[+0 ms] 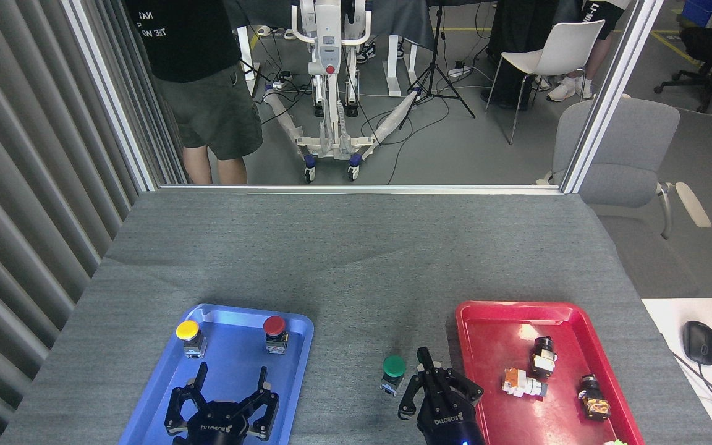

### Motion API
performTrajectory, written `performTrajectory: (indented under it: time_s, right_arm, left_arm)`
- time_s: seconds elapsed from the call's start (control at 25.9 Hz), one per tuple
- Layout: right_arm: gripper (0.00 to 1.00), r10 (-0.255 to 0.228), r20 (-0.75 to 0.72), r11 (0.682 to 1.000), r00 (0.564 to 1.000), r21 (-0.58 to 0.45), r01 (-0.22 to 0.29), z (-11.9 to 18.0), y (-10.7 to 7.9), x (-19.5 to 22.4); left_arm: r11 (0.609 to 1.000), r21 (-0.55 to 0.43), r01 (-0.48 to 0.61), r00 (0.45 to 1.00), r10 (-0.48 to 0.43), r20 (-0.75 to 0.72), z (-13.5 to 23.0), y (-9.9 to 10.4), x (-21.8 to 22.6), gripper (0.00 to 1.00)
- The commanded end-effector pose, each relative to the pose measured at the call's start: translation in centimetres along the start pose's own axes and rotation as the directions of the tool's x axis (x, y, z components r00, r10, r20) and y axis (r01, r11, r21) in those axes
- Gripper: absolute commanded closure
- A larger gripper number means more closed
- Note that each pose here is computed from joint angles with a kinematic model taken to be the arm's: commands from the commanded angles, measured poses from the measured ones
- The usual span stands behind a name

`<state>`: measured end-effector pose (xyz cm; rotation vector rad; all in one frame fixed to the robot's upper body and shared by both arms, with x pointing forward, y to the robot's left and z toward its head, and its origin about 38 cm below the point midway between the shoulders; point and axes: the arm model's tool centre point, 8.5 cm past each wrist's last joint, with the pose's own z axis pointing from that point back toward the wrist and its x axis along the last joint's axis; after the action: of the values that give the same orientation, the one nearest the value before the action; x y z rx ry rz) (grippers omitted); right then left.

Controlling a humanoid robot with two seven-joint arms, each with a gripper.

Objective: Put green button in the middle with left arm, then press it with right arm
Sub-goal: 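Move the right gripper from the red tray toward the green button, then press down on the green button with the right gripper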

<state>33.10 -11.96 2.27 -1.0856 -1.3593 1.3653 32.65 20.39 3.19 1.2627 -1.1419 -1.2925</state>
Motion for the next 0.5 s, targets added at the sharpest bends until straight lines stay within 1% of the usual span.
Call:
performTrajectory:
  time_s: [0.0, 0.12, 0.15, 0.27, 0.39, 0.46]
  right_arm:
    - [1.0, 0.0, 0.012, 1.0, 1.0, 0.013, 0.0, -0.9, 0.3, 0.6]
    - [1.0, 0.001, 0.027, 1.0, 1.0, 0.029, -0.002, -1.2, 0.9, 1.1]
    - [1.0, -0.001, 0.03, 0.999, 1.0, 0.04, 0.0, -1.2, 1.2, 1.3]
    - [1.0, -0.003, 0.047, 0.996, 0.999, 0.093, -0.002, -0.9, 3.1, 1.9]
    - [1.0, -0.003, 0.051, 0.993, 0.999, 0.121, -0.003, -1.1, 4.1, 2.4]
    - [1.0, -0.005, 0.051, 0.992, 0.999, 0.129, -0.001, -1.0, 4.4, 2.8]
  left_arm:
    - [1.0, 0.001, -0.001, 1.0, 0.001, 0.0, 0.0, 0.0, 0.0, 0.01]
    - [1.0, 0.0, -0.001, 1.0, 0.001, 0.0, 0.0, 0.0, 0.0, 0.01]
    - [1.0, 0.0, -0.001, 1.0, 0.001, 0.0, 0.0, 0.0, 0.0, 0.01]
    - [1.0, 0.0, -0.001, 1.0, 0.001, 0.0, 0.0, 0.0, 0.0, 0.01]
    - [1.0, 0.0, -0.001, 1.0, 0.001, -0.002, 0.0, 0.0, -0.1, 0.01]
    - [1.0, 0.0, -0.001, 1.0, 0.001, 0.0, 0.0, 0.0, 0.0, 0.01]
